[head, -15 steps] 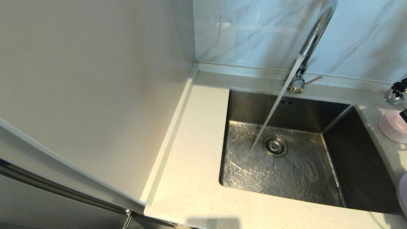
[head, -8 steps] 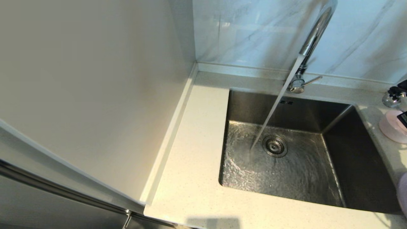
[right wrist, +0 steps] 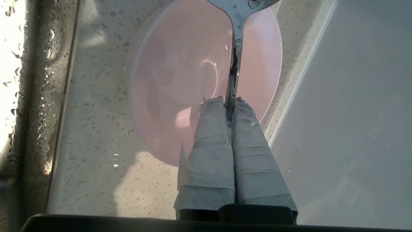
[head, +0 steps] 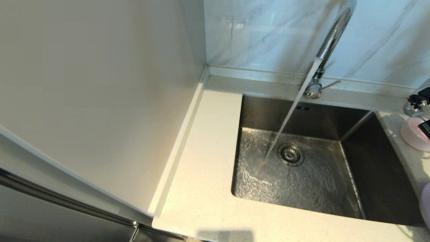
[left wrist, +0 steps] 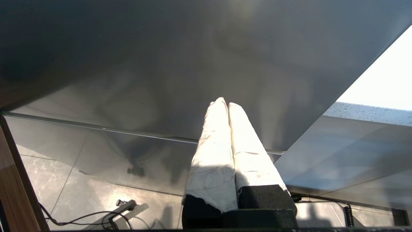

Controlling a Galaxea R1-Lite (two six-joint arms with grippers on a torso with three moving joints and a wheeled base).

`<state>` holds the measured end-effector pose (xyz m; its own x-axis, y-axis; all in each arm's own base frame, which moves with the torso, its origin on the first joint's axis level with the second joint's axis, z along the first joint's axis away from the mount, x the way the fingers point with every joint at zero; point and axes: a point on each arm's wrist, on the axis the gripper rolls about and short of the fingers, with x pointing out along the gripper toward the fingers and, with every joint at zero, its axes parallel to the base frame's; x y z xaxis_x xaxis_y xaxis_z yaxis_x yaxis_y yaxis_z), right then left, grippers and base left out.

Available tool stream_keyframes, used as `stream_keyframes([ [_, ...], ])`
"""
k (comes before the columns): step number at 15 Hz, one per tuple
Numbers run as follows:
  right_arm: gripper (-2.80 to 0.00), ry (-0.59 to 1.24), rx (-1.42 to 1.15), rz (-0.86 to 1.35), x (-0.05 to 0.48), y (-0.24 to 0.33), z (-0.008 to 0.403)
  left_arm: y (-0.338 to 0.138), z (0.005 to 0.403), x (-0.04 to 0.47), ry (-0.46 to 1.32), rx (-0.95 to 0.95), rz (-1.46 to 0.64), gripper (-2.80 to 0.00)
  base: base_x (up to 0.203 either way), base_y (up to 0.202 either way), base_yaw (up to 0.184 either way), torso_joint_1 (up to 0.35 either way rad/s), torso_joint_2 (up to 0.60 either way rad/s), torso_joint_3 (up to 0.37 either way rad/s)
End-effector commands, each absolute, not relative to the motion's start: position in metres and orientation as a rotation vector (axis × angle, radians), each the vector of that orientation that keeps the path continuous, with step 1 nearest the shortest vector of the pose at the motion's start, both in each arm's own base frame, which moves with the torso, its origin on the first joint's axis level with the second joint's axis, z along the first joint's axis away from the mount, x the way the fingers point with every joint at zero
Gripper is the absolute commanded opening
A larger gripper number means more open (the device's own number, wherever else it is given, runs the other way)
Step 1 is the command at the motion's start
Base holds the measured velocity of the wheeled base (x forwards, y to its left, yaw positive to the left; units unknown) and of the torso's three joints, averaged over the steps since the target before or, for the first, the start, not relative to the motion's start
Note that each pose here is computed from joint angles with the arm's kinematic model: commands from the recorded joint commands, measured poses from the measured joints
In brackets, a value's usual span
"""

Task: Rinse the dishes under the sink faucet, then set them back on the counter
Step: Place the spoon on the bowl

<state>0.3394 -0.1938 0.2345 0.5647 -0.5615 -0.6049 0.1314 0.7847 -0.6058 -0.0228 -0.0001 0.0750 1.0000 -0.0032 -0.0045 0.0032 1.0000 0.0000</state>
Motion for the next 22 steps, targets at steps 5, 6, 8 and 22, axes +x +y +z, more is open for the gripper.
stream_keyframes([
  [5,-2.80,0.900,-0.529,-0.448,0.3398,-0.1944,0.2309,-0.0001,0.0750,-0.0228,0.005,0.000,-0.004,-2.80,0.000,0.000,0.000,0.000,0.00,0.000],
  [6,-2.80,0.901,-0.529,-0.451,0.3398,-0.1945,0.2309,-0.0001,0.0750,-0.0228,0.005,0.000,-0.003,-2.80,0.000,0.000,0.000,0.000,0.00,0.000],
  [8,-2.80,0.903,-0.532,-0.459,0.3401,-0.1949,0.2311,-0.0001,0.0750,-0.0228,0.005,0.000,-0.003,-2.80,0.000,0.000,0.000,0.000,0.00,0.000],
  [22,-2.80,0.898,-0.514,-0.496,0.3475,-0.1949,0.2297,-0.0001,0.0750,-0.0228,0.005,0.000,-0.004,-2.80,0.000,0.000,0.000,0.000,0.00,0.000],
])
